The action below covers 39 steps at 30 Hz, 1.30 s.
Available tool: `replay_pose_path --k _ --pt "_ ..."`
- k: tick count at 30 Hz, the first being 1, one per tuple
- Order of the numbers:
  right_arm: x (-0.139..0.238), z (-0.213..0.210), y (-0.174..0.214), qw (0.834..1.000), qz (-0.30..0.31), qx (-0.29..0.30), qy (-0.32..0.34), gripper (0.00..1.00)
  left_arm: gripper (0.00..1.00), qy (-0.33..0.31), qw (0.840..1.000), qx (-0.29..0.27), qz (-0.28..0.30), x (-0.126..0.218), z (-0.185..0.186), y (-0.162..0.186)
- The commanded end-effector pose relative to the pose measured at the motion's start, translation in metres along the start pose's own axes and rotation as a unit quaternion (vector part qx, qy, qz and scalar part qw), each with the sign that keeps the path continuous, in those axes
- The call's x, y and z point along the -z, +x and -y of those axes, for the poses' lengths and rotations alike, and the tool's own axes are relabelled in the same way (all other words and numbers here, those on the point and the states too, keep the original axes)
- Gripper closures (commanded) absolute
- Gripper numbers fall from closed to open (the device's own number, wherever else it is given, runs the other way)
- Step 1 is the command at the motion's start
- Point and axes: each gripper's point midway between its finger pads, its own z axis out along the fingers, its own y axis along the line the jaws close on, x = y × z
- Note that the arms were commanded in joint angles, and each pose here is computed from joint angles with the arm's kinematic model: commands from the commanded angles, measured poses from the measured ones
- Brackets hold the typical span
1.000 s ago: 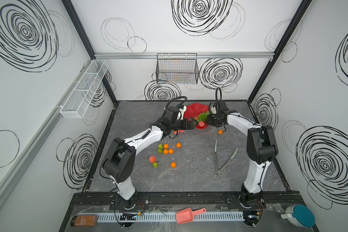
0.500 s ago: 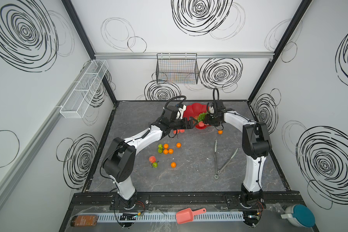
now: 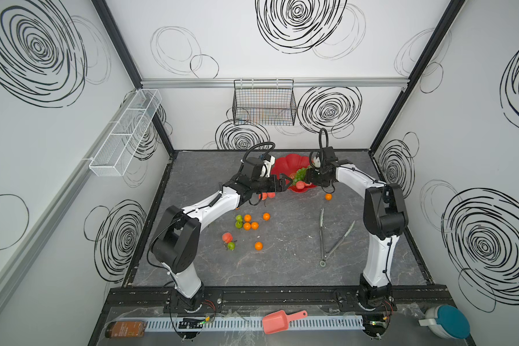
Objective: Place and organize the fake fruits in the fruit bowl
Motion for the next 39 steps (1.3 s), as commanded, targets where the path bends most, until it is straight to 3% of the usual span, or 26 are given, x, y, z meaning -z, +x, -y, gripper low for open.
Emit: replay_pose_path --k 1,7,15,27,39 --pt "0.046 -0.008 -0.014 0.999 0.048 0.016 0.010 0.35 0.04 -0.004 0.999 -0.029 0.028 0.028 0.018 -0.009" --pt "0.073 -0.027 0.007 0.996 0.074 0.049 -0.002 0.36 0.04 -0.021 0.999 -0.021 0.035 0.061 0.017 0.008" --pt "0.071 -0.087 0.054 0.991 0.068 0.110 -0.026 0.37 0.04 -0.047 0.997 0.017 0.057 0.113 -0.014 0.036" --pt "0.012 -0.178 0.108 0.984 0.010 0.165 -0.062 0.38 0.04 -0.087 0.987 0.082 0.106 0.169 -0.089 0.042" --pt "-0.037 -0.208 0.096 0.980 -0.012 0.193 -0.040 0.39 0.04 -0.083 0.980 0.118 0.140 0.176 -0.113 0.019"
